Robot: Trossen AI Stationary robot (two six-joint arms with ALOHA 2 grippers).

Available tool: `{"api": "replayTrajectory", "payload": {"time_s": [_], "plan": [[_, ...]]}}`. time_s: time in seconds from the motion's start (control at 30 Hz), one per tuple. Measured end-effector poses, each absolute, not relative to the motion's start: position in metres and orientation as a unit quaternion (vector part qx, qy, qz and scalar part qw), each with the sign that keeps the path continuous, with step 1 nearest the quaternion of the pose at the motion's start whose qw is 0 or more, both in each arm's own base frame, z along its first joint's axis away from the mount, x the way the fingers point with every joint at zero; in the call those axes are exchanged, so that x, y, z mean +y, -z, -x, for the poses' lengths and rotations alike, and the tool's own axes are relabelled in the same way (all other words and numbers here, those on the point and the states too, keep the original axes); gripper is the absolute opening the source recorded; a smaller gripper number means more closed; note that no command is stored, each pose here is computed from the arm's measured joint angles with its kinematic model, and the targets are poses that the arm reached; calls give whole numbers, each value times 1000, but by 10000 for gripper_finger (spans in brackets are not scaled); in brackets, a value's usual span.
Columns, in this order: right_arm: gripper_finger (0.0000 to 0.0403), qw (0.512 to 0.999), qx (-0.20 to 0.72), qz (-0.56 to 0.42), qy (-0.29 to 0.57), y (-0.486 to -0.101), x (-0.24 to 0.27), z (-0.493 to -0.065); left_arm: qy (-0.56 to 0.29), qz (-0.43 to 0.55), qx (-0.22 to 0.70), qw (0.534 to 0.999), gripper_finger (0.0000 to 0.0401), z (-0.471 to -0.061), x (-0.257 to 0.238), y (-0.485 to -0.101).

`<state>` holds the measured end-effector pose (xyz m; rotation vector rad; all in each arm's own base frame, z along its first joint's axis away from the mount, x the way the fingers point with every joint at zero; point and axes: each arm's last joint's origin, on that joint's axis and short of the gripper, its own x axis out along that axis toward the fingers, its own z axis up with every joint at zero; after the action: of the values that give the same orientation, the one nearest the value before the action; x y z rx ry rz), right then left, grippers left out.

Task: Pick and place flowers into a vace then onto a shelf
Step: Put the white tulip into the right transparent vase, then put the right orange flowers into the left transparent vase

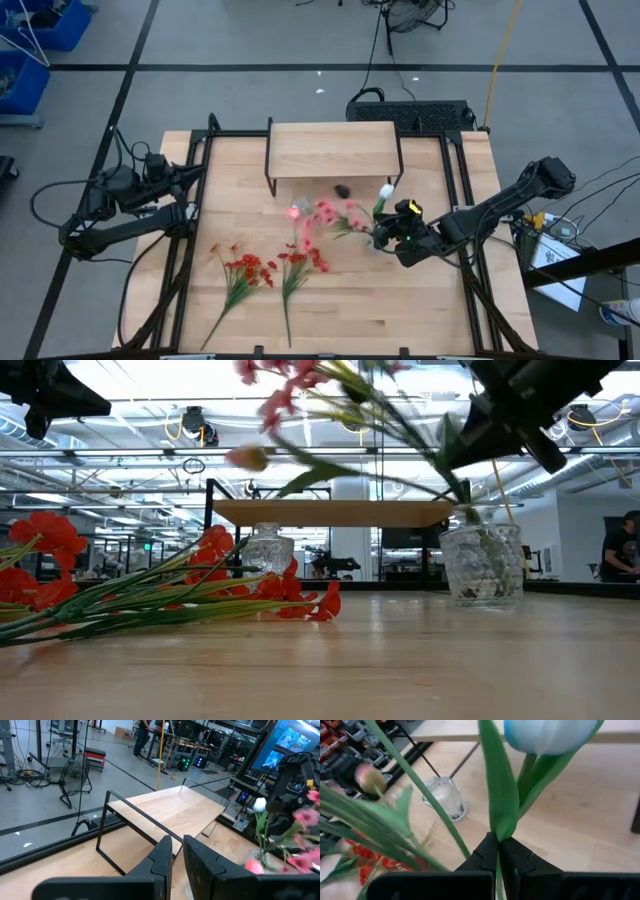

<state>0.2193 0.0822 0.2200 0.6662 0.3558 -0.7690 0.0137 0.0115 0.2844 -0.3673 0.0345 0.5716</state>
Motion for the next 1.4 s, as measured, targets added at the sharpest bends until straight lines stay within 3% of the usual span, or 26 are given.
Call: {"api": "replayTrajectory", "payload": {"time_s": [0.57,1.13,1.4], "plan": [[8,860,193,-323,344,-217,84,-219,-280,180,17,943,51,-14,11,-284],[163,862,178,-340,330,-219,88,-221,-280,180,17,943,51,-14,12,-284],[189,868,143,-344,328,-225,89,-225,-280,180,17,943,51,-14,12,-284]]}}
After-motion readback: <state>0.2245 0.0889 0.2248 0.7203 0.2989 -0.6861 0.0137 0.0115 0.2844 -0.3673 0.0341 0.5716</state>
